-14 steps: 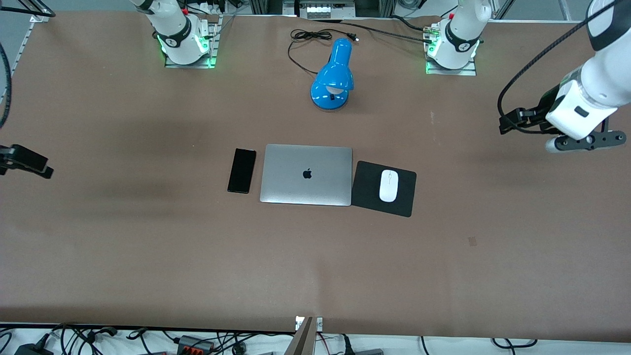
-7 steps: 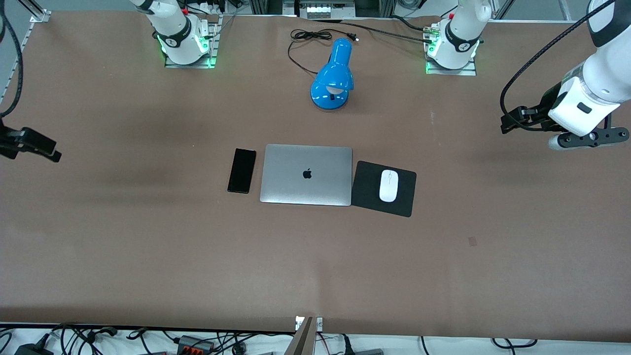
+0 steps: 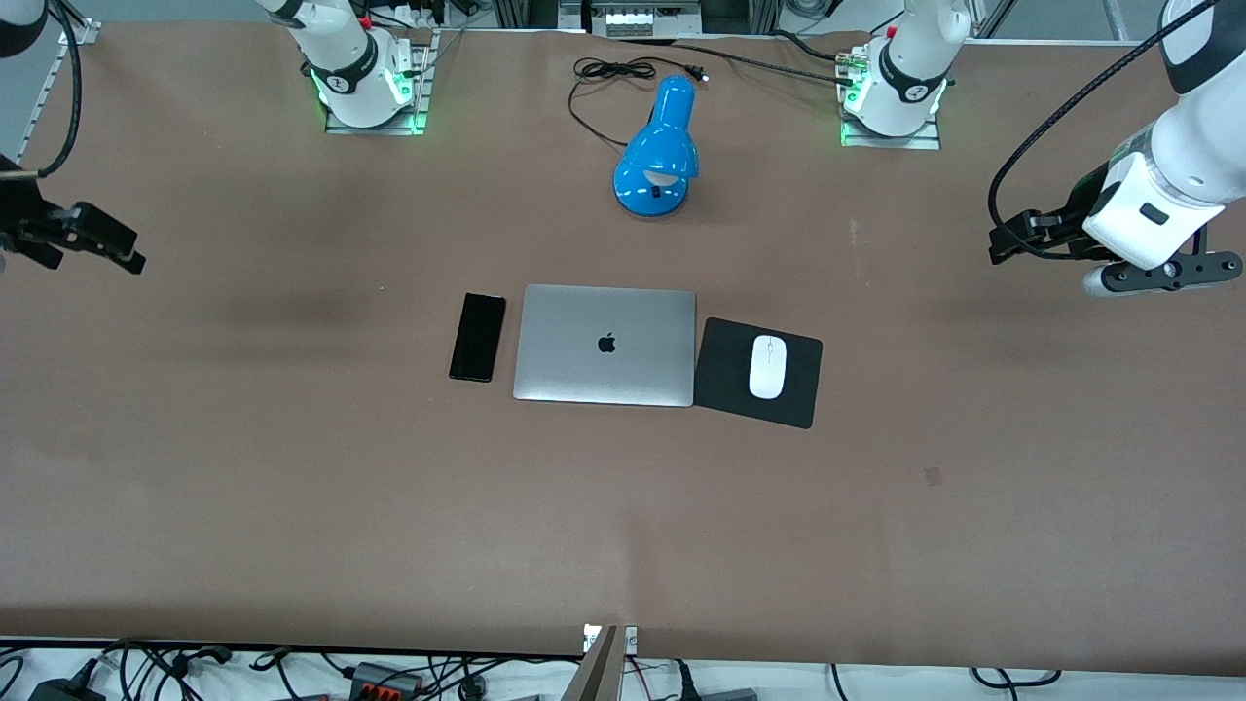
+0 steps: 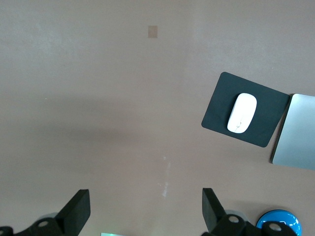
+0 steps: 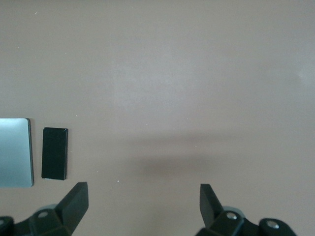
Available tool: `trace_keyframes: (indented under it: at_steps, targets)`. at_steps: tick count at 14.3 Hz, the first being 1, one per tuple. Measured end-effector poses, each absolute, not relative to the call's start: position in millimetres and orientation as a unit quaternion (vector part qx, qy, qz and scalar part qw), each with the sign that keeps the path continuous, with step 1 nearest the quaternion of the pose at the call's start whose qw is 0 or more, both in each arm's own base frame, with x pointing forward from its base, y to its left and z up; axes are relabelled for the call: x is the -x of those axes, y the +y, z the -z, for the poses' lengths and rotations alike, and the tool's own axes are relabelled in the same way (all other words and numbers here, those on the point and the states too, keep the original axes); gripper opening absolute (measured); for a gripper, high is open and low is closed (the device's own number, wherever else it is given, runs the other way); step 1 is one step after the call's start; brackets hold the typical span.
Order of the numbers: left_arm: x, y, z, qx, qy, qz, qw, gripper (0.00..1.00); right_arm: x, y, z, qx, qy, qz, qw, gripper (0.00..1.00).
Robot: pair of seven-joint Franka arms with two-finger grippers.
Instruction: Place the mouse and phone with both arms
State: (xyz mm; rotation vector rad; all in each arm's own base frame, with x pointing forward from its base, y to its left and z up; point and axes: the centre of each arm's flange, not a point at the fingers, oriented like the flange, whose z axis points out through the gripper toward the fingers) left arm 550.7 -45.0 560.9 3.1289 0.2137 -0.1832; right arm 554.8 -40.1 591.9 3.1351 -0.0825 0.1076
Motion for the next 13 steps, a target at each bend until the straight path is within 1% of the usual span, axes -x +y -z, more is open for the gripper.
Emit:
trace_keyframes:
  at_steps: [3,13]
  targets:
    - [-550.8,-44.9,-560.9,-0.996,0.068,0.058,0.0,1.0,-548.7,-33.7,-594.7,-0.999,-0.02,-0.025,0.001,1.0]
    - [-550.8,-43.7,-560.8,-0.996,0.069,0.058,0.0,1.0,-547.8,-27.3,-596.3,-1.0,-0.014,-0.025,0.001,1.0]
